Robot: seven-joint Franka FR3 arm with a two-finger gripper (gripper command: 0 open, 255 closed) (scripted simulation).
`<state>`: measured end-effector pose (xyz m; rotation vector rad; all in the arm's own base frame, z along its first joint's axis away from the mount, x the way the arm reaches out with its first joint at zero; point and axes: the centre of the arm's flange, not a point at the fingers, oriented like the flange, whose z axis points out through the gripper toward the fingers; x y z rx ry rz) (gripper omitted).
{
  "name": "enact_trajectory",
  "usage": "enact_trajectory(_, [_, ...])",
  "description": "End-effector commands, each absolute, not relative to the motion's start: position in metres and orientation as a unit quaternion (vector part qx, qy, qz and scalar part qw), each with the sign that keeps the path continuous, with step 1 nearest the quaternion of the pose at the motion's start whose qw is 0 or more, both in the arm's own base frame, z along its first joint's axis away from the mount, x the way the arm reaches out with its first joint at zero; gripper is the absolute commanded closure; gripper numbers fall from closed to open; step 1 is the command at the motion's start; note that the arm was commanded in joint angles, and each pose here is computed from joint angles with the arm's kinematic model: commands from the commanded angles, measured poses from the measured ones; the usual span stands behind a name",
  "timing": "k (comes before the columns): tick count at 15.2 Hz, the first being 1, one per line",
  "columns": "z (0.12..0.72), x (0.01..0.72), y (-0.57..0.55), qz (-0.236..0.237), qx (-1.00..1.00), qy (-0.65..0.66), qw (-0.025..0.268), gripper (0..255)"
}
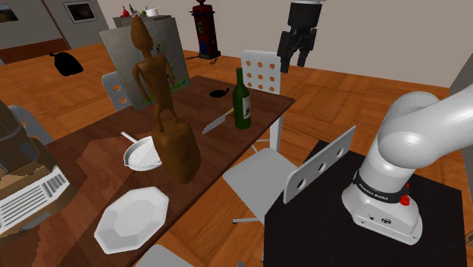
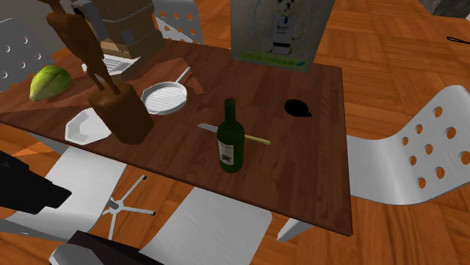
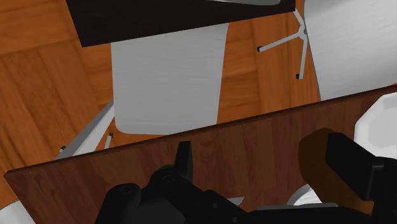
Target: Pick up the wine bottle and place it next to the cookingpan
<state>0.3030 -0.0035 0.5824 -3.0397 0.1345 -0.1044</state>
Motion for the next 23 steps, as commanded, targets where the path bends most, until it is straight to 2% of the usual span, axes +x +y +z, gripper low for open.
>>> enact_trajectory(1, [0.582,0.303,-0.003,-0.034,-0.997,0.044,0.049,0])
enact_trajectory(23, [0.514,0.561,-0.105,-0.037,-0.999,0.008,0.01,0])
